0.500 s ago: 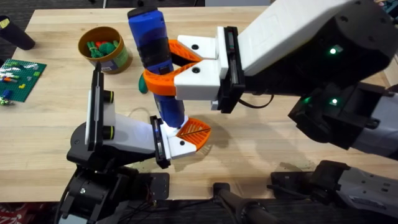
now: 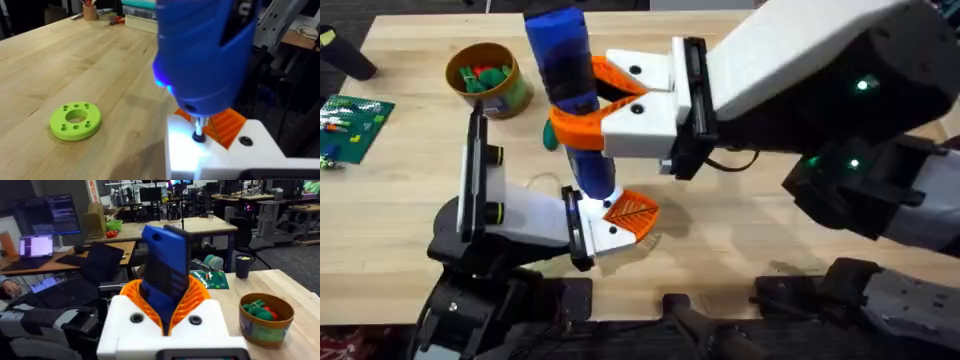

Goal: Pick up the gripper from the table and insert it into the empty holder that is missing its gripper. Then pick up a screw, insert it into the mounting hole, and use the screwdriver to tighten it. Finally, clean up the table by picking up the vegetable and placing it into the bucket.

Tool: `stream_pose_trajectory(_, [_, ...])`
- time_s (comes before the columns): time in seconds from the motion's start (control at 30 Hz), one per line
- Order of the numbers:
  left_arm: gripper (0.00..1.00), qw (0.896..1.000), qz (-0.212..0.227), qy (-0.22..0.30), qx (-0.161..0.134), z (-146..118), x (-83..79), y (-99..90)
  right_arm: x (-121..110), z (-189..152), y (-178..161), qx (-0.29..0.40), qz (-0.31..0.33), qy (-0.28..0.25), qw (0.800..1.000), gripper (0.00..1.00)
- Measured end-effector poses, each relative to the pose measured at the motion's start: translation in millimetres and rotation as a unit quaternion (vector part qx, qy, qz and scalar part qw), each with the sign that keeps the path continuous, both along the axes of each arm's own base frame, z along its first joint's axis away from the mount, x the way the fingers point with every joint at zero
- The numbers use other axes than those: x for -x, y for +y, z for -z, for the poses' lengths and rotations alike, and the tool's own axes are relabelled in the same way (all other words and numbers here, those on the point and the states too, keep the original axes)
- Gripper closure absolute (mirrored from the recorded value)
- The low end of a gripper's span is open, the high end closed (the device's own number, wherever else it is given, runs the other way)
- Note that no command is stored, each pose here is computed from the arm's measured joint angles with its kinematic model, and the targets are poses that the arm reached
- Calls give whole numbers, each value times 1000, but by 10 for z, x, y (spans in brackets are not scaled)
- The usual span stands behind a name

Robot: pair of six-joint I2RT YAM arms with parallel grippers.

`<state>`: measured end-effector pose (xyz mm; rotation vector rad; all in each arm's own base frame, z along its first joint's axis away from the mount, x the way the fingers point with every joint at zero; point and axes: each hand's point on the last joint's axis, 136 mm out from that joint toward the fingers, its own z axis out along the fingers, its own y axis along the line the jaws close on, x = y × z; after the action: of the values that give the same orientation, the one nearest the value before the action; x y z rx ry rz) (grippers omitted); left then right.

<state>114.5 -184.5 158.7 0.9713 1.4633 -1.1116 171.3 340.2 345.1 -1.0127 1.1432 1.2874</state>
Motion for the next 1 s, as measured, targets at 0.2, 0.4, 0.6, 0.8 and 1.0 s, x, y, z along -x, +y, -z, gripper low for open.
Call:
stream_pose_trajectory(0.2, [984, 1000, 0, 0, 0, 0, 0, 0, 2, -10, -2, -2, 0, -2, 1000, 954])
stream_pose_trajectory(0.4, [984, 1000, 0, 0, 0, 0, 0, 0, 3, -9, -2, -2, 0, -2, 1000, 954])
stream_pose_trajectory(0.6, [984, 1000, 0, 0, 0, -1, 0, 0, 3, -5, -2, -2, 0, -2, 1000, 954])
stream_pose_trajectory(0.8, [984, 1000, 0, 0, 0, 0, 0, 0, -2, 30, 3, 4, 0, 4, 1000, 954])
stream_pose_trajectory(1.0, [982, 1000, 0, 0, 0, 0, 0, 0, -2, 32, 3, 4, 0, 4, 1000, 954])
